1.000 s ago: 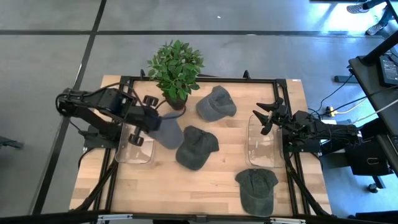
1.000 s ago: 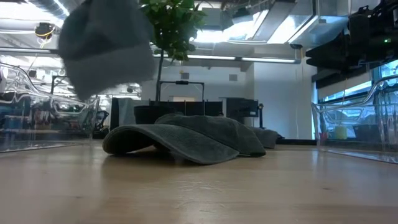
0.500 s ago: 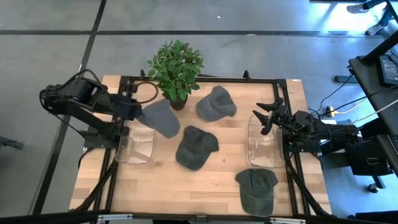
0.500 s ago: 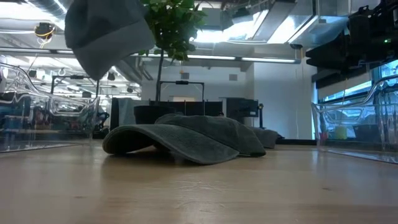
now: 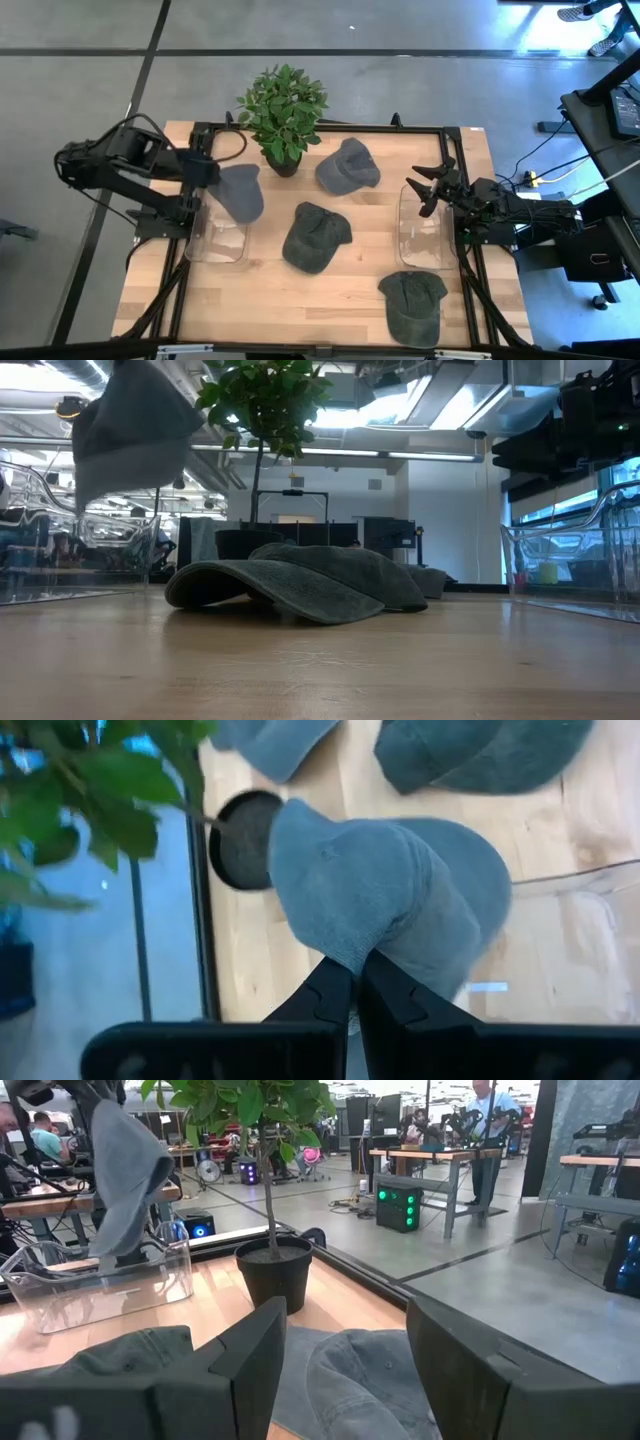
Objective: Pick & Place hat
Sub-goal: Put the bottom gray cap into the left transparent bin
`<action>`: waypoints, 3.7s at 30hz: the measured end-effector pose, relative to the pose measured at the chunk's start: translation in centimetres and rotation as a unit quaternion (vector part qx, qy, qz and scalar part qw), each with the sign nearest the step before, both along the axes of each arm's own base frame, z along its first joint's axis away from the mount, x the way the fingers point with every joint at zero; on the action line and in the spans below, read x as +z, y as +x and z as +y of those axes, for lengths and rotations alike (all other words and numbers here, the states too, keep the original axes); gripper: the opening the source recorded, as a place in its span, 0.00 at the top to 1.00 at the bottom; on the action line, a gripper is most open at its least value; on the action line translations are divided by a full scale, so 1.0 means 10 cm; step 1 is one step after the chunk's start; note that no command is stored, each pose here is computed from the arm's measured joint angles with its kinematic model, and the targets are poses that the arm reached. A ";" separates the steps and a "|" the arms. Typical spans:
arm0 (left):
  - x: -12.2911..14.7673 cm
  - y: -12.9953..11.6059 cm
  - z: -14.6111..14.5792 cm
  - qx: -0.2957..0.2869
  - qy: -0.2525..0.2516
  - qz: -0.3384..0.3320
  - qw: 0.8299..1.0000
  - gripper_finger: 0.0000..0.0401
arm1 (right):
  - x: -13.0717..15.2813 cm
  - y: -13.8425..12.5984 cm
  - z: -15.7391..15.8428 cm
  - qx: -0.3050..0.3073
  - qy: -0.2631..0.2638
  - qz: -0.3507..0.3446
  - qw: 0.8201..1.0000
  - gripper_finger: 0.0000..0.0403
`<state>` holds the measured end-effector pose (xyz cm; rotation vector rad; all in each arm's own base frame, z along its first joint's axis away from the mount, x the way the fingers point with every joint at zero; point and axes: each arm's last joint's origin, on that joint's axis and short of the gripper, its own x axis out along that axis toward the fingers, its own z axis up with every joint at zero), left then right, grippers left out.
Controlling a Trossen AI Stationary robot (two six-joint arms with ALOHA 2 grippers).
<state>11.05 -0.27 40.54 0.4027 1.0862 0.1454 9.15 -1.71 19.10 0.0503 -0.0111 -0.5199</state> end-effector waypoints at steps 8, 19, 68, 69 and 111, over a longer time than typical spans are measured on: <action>-0.24 -0.03 0.10 0.010 -0.005 0.052 0.999 0.99 | -0.01 0.00 0.00 0.000 0.000 0.007 1.000 0.48; -0.44 0.14 0.25 -0.016 0.025 0.141 0.990 0.99 | -0.04 0.00 0.00 -0.001 0.012 0.015 1.000 0.48; -0.54 0.21 0.43 -0.031 0.133 0.239 0.961 0.99 | -0.05 -0.01 -0.01 -0.014 0.031 0.011 0.999 0.48; -0.54 0.21 0.44 -0.030 0.134 0.239 0.961 0.99 | -0.05 -0.01 -0.01 -0.014 0.031 0.011 0.999 0.48; -0.57 0.30 0.24 -0.142 0.106 0.236 0.956 0.97 | -0.07 -0.01 -0.01 -0.016 0.078 -0.009 0.997 0.48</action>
